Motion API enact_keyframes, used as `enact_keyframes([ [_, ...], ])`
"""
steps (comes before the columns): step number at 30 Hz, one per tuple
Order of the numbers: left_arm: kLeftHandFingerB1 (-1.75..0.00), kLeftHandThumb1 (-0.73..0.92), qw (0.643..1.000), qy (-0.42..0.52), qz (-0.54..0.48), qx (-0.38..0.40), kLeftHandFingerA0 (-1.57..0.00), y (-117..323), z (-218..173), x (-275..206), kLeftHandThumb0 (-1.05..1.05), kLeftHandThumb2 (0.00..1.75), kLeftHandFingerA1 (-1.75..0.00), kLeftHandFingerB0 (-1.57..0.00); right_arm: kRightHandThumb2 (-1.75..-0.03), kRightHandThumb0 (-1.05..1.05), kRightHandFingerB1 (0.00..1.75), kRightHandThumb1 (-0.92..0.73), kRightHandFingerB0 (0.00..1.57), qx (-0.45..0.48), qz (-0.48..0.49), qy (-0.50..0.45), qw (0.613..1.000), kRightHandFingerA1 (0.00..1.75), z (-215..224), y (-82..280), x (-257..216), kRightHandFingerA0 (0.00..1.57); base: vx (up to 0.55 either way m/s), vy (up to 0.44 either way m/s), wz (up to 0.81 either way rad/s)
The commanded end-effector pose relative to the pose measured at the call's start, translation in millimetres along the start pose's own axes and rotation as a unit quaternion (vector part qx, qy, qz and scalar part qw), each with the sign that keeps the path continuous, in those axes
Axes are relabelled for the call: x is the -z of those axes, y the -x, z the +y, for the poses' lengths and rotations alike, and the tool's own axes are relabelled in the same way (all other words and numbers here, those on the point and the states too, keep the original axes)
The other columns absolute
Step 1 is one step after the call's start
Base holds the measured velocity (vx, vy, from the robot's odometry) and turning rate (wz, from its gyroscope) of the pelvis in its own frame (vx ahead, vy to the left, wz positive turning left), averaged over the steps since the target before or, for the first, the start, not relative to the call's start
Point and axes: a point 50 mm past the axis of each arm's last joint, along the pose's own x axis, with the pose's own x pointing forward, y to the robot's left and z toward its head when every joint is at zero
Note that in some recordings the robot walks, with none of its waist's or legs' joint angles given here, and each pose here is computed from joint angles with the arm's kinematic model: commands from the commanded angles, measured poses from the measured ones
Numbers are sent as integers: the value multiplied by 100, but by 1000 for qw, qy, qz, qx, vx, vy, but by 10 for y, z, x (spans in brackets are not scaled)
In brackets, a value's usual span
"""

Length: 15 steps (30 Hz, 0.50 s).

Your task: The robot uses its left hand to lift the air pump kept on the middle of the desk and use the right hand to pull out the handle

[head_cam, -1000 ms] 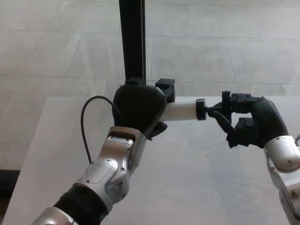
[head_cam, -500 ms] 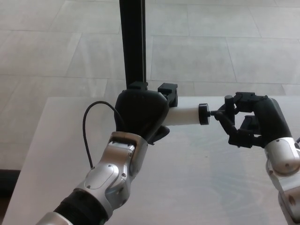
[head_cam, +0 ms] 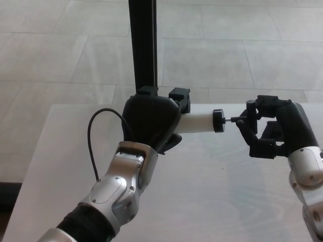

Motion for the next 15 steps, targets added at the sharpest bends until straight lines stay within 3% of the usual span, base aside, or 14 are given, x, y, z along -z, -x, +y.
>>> enact_keyframes([
  [1,-138,61,1000,-17,12,-5,-88,53,-7,140,-21,80,-173,-63,-127,-11,161,-45,80,26,-6,-4,1000,175,-171,19,48,88,0,0,0],
  [2,-127,65,1000,-6,19,6,-86,60,-13,161,-34,72,-172,-64,-128,-11,160,-44,80,28,-7,-6,1000,175,-205,18,63,88,0,0,0],
  [3,-127,65,1000,-7,20,6,-86,61,-11,167,-34,72,-172,-64,-128,-11,160,-44,80,28,-7,-7,1000,175,-201,16,63,88,0,0,0],
  [4,-135,61,1000,-8,14,-6,-78,81,-13,192,-26,76,-169,-70,-126,-12,159,-45,78,29,-4,-8,1000,175,-261,13,86,86,0,0,0],
  [5,-138,59,1000,-9,16,-5,-88,99,-30,211,-18,78,-174,-63,-123,-12,160,-47,78,31,1,-9,999,175,-297,12,96,86,0,0,0],
  [6,-145,58,1000,-12,20,6,-88,115,-47,248,-15,80,-175,-62,-118,-16,131,-46,101,32,-2,-15,999,143,-332,13,99,118,0,0,0],
  [9,-142,64,999,-25,27,28,-82,143,-66,290,-19,74,-175,-59,-119,-17,131,-44,101,37,-4,-11,999,142,-394,15,107,118,0,0,0],
  [10,-135,68,999,-32,24,33,-78,160,-77,310,-32,68,-175,-60,-119,-17,129,-44,101,37,-3,-14,999,141,-418,15,116,118,0,0,0],
  [11,-135,68,999,-33,24,34,-78,162,-78,312,-32,68,-175,-60,-119,-17,129,-44,101,37,-3,-14,999,141,-421,15,117,118,0,0,0],
  [12,-134,65,999,-35,22,30,-81,182,-83,325,-35,73,-172,-61,-130,-12,157,-40,81,38,-1,-14,999,175,-440,11,129,87,0,0,0],
  [14,-129,68,998,-32,27,46,-83,216,-107,372,-28,73,-167,-66,-132,-10,156,-38,84,42,3,-17,999,175,-491,11,138,89,0,0,0],
  [15,-130,68,998,-37,27,46,-73,225,-108,383,-28,76,-166,-67,-121,-16,130,-42,104,43,3,-20,999,143,-502,12,146,121,0,0,0],
])
